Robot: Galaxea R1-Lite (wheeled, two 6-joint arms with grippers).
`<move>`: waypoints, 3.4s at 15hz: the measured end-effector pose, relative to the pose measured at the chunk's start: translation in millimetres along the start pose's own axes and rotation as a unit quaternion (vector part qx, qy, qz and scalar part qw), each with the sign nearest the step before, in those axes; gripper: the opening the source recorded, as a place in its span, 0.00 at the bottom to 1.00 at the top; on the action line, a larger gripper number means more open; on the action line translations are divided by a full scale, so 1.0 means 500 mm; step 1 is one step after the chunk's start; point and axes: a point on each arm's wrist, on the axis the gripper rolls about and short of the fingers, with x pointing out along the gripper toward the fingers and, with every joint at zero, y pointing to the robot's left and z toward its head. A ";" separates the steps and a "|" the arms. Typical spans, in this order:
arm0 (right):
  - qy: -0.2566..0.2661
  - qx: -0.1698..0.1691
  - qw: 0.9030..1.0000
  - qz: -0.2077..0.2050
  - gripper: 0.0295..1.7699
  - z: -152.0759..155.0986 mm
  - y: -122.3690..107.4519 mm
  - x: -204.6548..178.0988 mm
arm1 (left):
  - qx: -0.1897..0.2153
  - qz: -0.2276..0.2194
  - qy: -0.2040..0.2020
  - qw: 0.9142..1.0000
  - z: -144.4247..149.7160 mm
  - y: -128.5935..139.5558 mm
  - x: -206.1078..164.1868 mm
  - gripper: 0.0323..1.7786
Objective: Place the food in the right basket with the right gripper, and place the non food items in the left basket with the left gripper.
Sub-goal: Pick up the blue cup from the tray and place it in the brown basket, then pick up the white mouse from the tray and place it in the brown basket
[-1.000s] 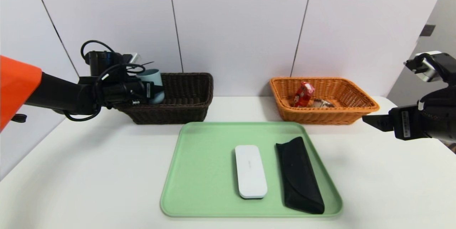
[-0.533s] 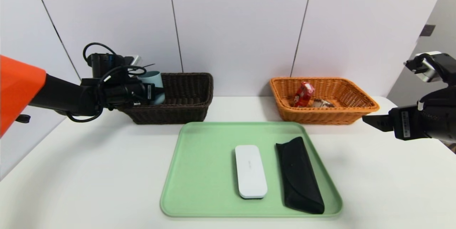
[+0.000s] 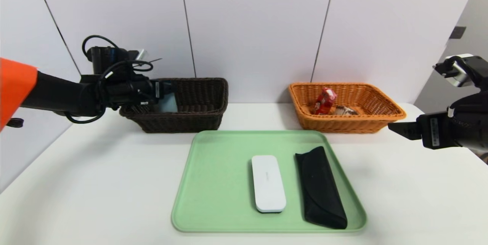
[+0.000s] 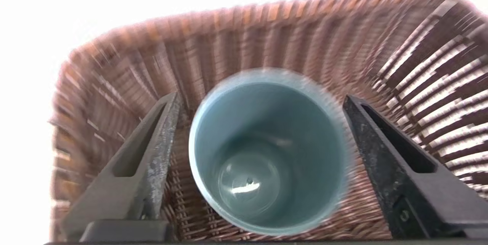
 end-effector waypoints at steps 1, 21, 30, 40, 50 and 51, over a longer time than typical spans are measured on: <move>-0.001 0.001 1.000 0.000 0.96 0.000 0.000 0.000 | 0.000 0.000 -0.007 1.000 0.027 -0.004 -0.017 0.87; 0.010 0.007 1.000 0.001 0.96 -0.014 0.001 0.000 | -0.159 0.022 0.224 0.961 0.138 -0.448 -0.257 0.95; 0.029 0.025 0.999 -0.001 0.96 -0.050 0.001 -0.005 | -0.129 0.027 0.307 0.943 0.010 -0.596 -0.192 0.95; 0.006 0.065 0.998 -0.007 0.96 -0.060 -0.004 -0.007 | -0.088 0.014 0.344 0.935 -0.054 -0.662 -0.182 0.95; 0.017 0.065 0.998 -0.011 0.96 -0.080 -0.005 -0.010 | -0.069 0.020 0.363 0.929 -0.096 -0.682 -0.158 0.95; 0.018 0.065 0.998 -0.012 0.96 -0.082 -0.006 -0.010 | -0.064 0.021 0.367 0.928 -0.103 -0.684 -0.153 0.95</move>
